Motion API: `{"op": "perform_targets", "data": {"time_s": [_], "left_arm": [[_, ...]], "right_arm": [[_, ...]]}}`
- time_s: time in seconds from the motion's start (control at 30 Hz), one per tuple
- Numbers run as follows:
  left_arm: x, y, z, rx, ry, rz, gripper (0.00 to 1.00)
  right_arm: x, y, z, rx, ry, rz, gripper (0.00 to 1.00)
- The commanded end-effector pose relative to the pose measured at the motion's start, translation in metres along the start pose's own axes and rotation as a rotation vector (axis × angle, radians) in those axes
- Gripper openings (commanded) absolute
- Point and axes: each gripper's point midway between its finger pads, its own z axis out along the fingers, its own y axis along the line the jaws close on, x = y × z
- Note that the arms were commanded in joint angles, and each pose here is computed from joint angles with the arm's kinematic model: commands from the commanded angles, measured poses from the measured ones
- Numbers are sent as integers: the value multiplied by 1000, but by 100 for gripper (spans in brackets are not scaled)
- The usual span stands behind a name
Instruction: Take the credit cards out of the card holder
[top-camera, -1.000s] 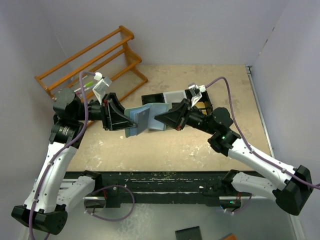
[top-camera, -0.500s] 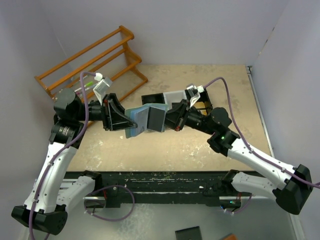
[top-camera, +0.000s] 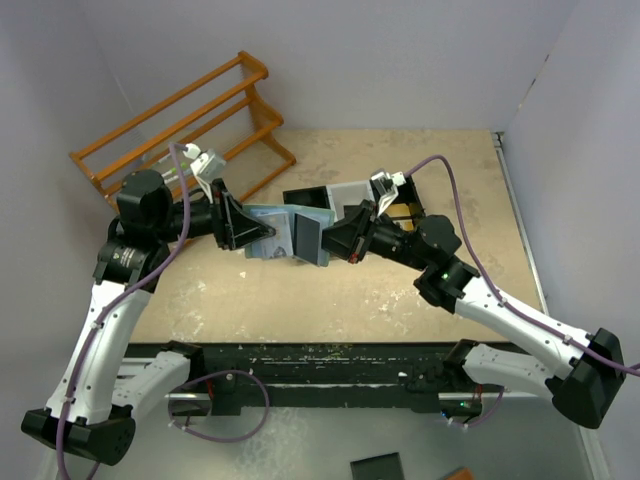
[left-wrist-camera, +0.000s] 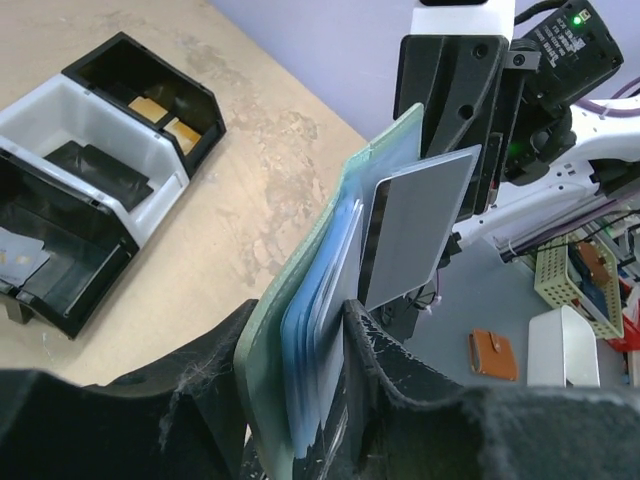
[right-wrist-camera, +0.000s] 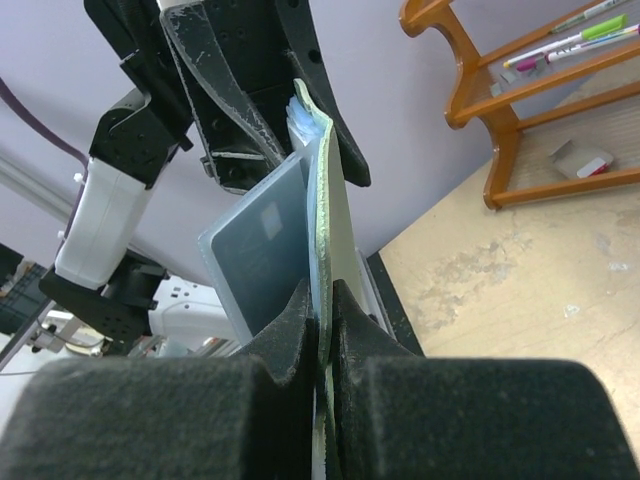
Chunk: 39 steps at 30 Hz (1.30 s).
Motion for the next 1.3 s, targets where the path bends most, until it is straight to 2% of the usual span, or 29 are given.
{"op": "perform_targets", "data": {"time_s": [0.0,0.13,0.2,0.3,0.43,0.53,0.6,0.8,1.03,1.27], "left_arm": [[-8,-12,-3,42,-9,56,39],[-1,-39,-5,211,27,9,28],[0,-50,-8,274,39,-8,16],[-2,-61,-12,321,44,-10,6],[-6,-68,-15,340,44,-19,3],[-7,-73,-17,363,53,-41,0],[-7,-77,-18,387,63,-59,0],[-8,-85,-21,437,79,-95,0],[-10,-87,-22,457,88,-122,0],[-10,-80,-18,430,77,-109,0]], "right_arm": [[-28,34,0,-101,-77,-42,0],[-26,35,2,-112,-67,-37,0],[-26,33,3,-102,-64,-31,2],[-19,27,-1,-66,-27,-5,18],[-23,16,-10,32,-7,-57,46],[-29,13,-21,72,0,-82,61],[-32,16,-30,60,20,-94,67],[-48,32,-56,15,22,-130,71],[-39,59,-62,-139,58,-118,73],[-65,55,-63,8,28,-226,74]]}}
